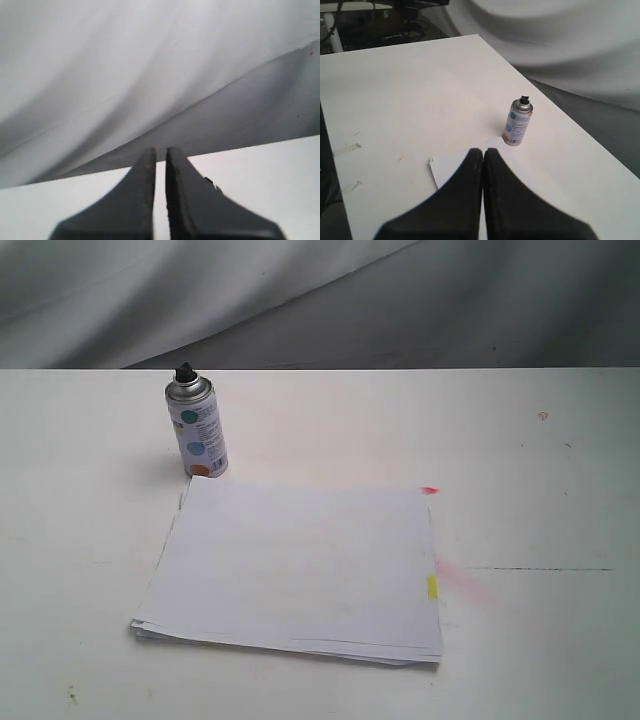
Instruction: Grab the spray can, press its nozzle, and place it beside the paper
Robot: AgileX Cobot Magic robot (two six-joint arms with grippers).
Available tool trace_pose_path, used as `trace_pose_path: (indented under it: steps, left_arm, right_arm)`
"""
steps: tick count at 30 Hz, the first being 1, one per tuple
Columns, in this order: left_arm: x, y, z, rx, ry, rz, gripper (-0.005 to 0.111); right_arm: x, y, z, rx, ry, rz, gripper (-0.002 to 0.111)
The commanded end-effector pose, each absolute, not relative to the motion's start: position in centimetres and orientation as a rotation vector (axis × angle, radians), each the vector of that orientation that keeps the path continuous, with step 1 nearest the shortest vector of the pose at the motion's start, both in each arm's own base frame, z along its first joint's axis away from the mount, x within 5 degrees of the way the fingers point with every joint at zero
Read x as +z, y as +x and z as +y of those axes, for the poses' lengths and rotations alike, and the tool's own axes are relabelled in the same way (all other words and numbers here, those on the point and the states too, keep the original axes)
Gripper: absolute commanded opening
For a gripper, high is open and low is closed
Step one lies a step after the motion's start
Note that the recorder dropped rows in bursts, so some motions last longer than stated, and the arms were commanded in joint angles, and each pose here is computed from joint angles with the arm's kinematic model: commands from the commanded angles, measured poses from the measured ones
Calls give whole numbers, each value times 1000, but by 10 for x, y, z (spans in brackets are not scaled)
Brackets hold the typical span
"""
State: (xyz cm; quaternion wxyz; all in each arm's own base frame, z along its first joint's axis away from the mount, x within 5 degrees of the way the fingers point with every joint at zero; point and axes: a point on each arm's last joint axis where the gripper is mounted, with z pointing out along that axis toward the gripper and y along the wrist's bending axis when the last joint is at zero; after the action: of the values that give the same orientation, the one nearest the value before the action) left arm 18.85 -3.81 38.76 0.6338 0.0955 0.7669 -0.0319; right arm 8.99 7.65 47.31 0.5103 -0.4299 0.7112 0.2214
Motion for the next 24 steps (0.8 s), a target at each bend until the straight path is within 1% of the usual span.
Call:
trace_pose_path:
  steps: [1, 3, 6, 9, 12, 17, 20, 24]
  left_arm:
    - [397, 115, -21, -108, 166, 1607, 0]
    - [394, 83, -14, -133, 141, 1553, 0]
    - [382, 47, -7, -165, 116, 1496, 0]
    - [362, 28, -3, -173, 110, 1457, 0]
    - [338, 26, -3, -204, 101, 1461, 0]
    - [306, 38, -9, -325, 47, 1414, 0]
    - [290, 46, -11, -333, 36, 1386, 0]
    - [267, 53, -12, -322, 39, 1402, 0]
  right_arm:
    - [481, 47, 68, 537, -983, 1675, 0]
    - [482, 30, 63, 517, -951, 1658, 0]
    - [479, 7, 56, 484, -907, 1643, 0]
    - [462, -4, 54, 493, -888, 1665, 0]
    - [428, 5, 55, 524, -887, 1753, 0]
    - [368, 56, 60, 545, -688, 1710, 0]
    - [333, 77, 58, 524, -553, 1660, 0]
    - [290, 89, 52, 447, -483, 1699, 0]
